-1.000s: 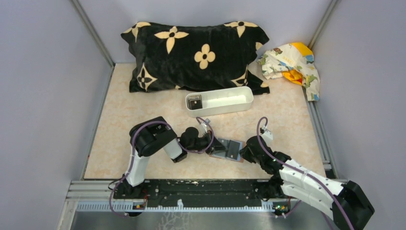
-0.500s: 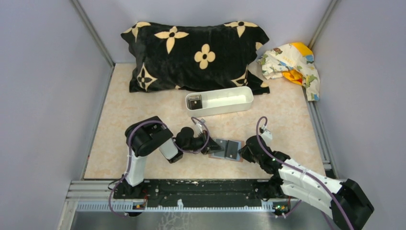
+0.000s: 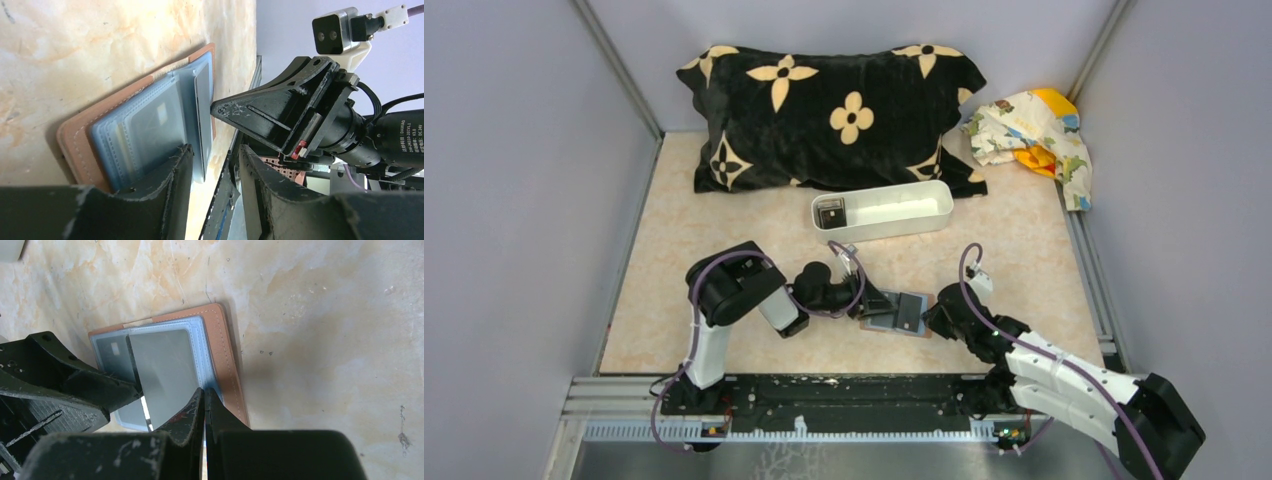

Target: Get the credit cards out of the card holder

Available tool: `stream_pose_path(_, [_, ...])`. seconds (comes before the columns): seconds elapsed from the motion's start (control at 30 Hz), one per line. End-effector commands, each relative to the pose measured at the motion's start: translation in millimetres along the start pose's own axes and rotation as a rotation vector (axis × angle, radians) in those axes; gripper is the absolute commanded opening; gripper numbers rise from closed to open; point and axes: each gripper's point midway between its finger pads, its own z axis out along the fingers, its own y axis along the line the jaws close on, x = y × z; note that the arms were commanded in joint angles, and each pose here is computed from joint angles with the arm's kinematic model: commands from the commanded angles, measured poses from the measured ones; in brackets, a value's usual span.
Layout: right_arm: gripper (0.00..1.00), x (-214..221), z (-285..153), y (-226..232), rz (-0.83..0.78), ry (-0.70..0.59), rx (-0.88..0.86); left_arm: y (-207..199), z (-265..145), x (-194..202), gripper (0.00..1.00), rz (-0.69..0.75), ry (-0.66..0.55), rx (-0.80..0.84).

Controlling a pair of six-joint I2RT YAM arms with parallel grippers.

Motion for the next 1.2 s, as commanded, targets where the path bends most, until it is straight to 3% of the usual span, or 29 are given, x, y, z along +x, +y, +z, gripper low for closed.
stream_pose_path(0.0, [0.00, 12, 1, -19, -0.034, 0.038, 0.060, -5, 6, 1, 0.45, 0.031, 0.011, 0.035])
stream_pose_path(0.8, [0.00, 17, 4, -21, -0.034, 0.051, 0.050, -18, 26, 11, 0.37, 0.001, 0.065, 0.097])
stream_pose_path(0.9, [0.00, 17, 4, -21, -0.033, 0.053, 0.050, -19, 28, 12, 0.22, 0.001, 0.069, 0.100])
stream_pose_path(1.0, [0.00, 17, 4, -21, -0.033, 0.052, 0.050, -18, 27, 13, 0.00, -0.001, 0.073, 0.095])
stream_pose_path(1.17, [0.00, 18, 4, -22, -0.031, 0.055, 0.051, -14, 22, 16, 0.00, -0.008, 0.072, 0.090])
